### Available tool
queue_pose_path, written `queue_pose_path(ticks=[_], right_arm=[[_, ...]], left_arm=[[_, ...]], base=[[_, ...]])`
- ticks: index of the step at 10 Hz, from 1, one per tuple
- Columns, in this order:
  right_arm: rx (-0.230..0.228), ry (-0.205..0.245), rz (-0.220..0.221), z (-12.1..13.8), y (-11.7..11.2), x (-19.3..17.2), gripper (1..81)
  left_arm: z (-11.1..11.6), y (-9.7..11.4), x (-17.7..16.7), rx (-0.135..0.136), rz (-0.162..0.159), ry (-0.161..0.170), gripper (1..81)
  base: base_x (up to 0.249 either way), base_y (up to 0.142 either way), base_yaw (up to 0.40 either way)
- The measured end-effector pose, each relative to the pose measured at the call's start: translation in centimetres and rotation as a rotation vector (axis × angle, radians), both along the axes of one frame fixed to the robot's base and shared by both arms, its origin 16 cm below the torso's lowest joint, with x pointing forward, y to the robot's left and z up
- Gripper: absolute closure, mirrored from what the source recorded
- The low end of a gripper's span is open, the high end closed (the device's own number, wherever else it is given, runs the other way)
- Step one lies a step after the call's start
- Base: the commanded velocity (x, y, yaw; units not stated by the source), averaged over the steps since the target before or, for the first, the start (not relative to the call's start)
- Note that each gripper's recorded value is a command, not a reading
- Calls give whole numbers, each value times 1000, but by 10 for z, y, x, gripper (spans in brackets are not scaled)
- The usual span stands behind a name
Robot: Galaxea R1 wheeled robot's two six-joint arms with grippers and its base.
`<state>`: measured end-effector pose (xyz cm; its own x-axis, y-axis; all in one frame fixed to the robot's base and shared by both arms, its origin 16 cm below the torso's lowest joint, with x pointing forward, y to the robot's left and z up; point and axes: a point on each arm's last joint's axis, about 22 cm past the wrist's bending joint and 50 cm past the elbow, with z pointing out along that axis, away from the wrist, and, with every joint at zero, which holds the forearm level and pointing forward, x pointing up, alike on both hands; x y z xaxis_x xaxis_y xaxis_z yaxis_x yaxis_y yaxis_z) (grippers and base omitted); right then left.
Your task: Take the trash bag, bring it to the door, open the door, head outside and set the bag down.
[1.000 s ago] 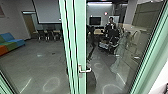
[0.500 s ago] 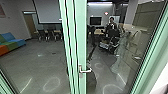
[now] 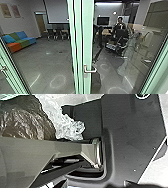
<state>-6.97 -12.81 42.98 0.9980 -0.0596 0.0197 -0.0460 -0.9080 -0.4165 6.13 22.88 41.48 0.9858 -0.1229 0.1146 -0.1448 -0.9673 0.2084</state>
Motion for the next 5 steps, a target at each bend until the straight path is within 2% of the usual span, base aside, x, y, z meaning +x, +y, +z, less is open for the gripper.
queue_pose_path(ticks=[5], right_arm=[[0,0,5,0,0,0,10]], left_arm=[[0,0,-2,1,-3,3,811]], base=[[0,0,168]])
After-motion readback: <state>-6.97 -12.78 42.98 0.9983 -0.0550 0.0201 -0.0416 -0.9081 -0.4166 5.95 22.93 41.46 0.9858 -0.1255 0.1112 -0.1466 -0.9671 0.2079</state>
